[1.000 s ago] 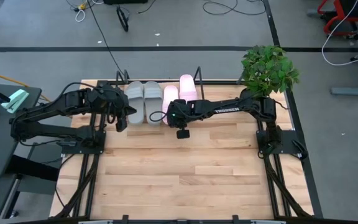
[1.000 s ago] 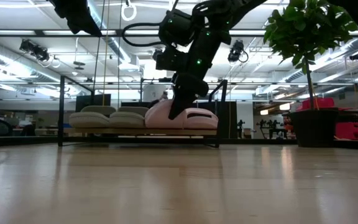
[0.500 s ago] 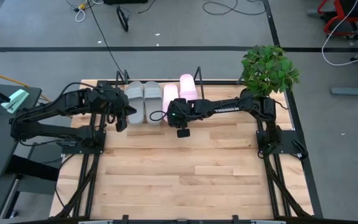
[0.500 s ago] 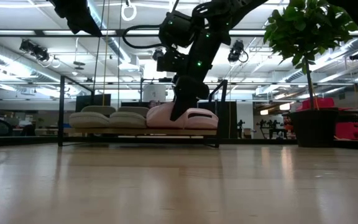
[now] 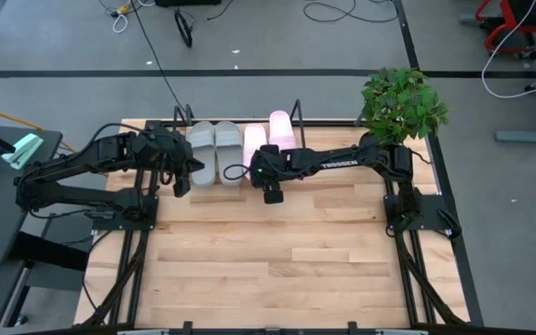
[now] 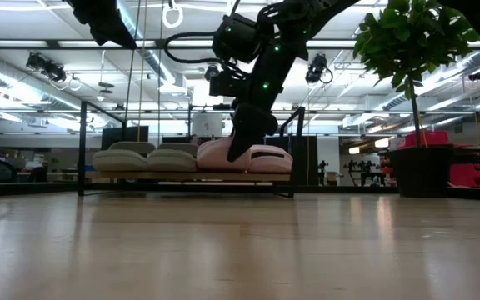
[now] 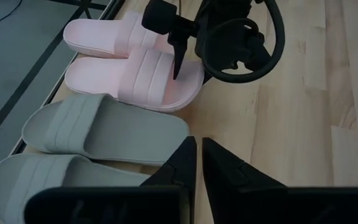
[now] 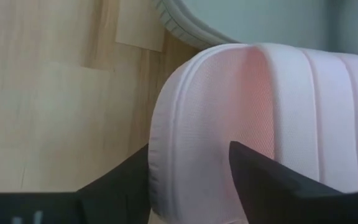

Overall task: Pick and place slides into the shelf
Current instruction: Put the pink slipper on the shelf

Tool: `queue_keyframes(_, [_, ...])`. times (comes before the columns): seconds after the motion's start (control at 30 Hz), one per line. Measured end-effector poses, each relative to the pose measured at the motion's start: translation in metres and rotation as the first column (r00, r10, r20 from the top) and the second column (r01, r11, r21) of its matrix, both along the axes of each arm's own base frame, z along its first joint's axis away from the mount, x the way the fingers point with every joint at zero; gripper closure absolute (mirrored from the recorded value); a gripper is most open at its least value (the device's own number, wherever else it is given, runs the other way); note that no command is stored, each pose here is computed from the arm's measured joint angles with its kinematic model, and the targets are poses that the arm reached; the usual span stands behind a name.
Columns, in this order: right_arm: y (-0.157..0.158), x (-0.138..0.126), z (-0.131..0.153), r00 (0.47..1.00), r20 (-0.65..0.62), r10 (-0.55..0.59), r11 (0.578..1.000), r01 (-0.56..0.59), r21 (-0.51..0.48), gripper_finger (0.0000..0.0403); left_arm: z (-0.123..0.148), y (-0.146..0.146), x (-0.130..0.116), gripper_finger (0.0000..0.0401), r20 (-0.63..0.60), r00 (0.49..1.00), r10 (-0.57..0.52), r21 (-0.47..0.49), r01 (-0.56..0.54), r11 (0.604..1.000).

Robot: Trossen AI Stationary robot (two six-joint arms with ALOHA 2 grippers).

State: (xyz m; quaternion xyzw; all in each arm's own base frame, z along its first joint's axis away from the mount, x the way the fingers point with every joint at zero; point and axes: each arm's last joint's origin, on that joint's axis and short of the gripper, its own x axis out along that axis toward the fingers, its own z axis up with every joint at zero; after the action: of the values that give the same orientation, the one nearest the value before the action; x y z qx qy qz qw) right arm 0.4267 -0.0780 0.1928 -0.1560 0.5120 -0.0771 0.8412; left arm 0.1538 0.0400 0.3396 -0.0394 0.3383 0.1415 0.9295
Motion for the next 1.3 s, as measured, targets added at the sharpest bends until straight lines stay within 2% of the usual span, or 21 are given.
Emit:
queue_keyframes(0.3, [0.0,0.0,0.0,1.0,0.004,0.026,1.0,-0.026,0.012,0.0194,0.0,0.0,0.0,0.0375,0.0,1.0,0.0,0.0,0.0,1.0])
queue_keyframes(0.4, [0.001,0.001,0.0,0.999,0.009,0.052,0.998,-0.052,0.037,0.0185,0.0,0.0,0.0,0.038,0.0,1.0,0.0,-0.001,0.0,1.0])
queue_keyframes(0.8, [0.003,0.001,0.0,0.997,-0.004,0.082,0.997,-0.082,0.014,0.0139,0.0,0.0,0.0,0.0367,0.0,1.0,0.0,-0.001,0.0,1.0])
queue_keyframes(0.93, [0.009,0.002,0.002,0.995,-0.008,0.104,0.995,-0.104,-0.006,0.0142,0.0,0.0,0.0,0.0371,-0.001,1.0,0.0,-0.001,0.0,1.0])
queue_keyframes(1.1, [0.011,0.001,0.012,0.998,-0.004,0.063,0.993,-0.063,-0.096,0.0157,0.0,0.0,0.0,0.0379,-0.001,1.0,-0.001,0.0,0.001,1.0])
queue_keyframes(1.3, [0.013,0.002,0.021,0.996,-0.001,0.089,0.995,-0.089,-0.042,0.0182,-0.001,0.0,0.0,0.0376,-0.001,1.0,0.0,0.0,0.0,1.0])
